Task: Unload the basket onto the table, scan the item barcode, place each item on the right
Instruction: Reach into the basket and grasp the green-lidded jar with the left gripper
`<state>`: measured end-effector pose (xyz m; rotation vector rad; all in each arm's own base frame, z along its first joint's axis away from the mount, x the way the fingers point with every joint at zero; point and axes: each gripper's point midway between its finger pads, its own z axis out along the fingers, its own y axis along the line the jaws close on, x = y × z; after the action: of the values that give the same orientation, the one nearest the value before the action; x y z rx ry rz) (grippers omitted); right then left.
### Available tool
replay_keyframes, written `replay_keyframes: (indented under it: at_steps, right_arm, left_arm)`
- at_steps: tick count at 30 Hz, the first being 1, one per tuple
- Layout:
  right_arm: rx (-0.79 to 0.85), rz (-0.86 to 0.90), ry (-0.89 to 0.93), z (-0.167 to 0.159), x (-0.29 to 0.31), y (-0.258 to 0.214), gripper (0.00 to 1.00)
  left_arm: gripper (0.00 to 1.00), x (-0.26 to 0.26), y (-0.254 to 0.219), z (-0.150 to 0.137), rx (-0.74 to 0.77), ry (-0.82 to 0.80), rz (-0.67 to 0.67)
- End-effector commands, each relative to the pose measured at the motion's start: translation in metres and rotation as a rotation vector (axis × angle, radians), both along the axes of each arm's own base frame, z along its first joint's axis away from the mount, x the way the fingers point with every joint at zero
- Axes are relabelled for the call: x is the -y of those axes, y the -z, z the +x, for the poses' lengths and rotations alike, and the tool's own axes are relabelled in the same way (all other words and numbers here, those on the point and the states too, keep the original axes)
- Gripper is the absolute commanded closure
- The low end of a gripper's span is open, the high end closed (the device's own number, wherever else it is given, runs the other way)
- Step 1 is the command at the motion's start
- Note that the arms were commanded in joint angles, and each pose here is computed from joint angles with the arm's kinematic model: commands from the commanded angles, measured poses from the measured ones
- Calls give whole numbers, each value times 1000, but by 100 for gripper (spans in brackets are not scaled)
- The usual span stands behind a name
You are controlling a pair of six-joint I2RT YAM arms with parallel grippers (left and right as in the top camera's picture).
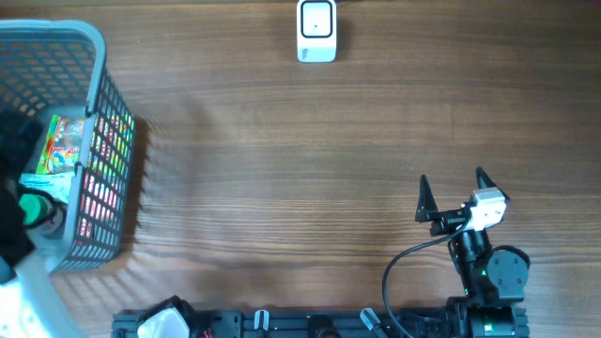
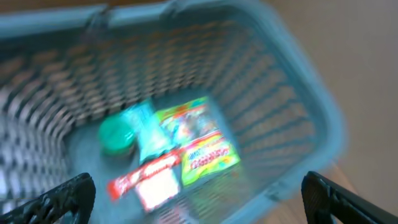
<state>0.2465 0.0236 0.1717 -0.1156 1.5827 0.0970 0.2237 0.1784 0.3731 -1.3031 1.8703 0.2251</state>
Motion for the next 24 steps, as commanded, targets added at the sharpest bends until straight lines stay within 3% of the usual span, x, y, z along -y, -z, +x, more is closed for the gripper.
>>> replay_keyframes:
  at_steps: [1, 5, 10, 14, 18, 24]
  right_arm:
    - [8, -4, 5, 0, 1, -2, 0]
    - [7, -4, 5, 0, 1, -1, 0]
    - [7, -4, 5, 0, 1, -1, 0]
    - [8, -4, 5, 0, 1, -2, 0]
    - [7, -4, 5, 0, 1, -1, 0]
    - [8, -4, 5, 0, 1, -2, 0]
  left_arm:
    - [0, -37, 41, -14, -6, -296, -220]
    - [0, -72, 103, -26, -162, -442, -349]
    - [0, -91, 174, -22, -253, -481, -416]
    - [0, -102, 204, -16, -236, -487, -387]
    - [0, -123, 206, -30, -288, -567, -267]
    - [0, -142, 237, -3, -384, -373, -233]
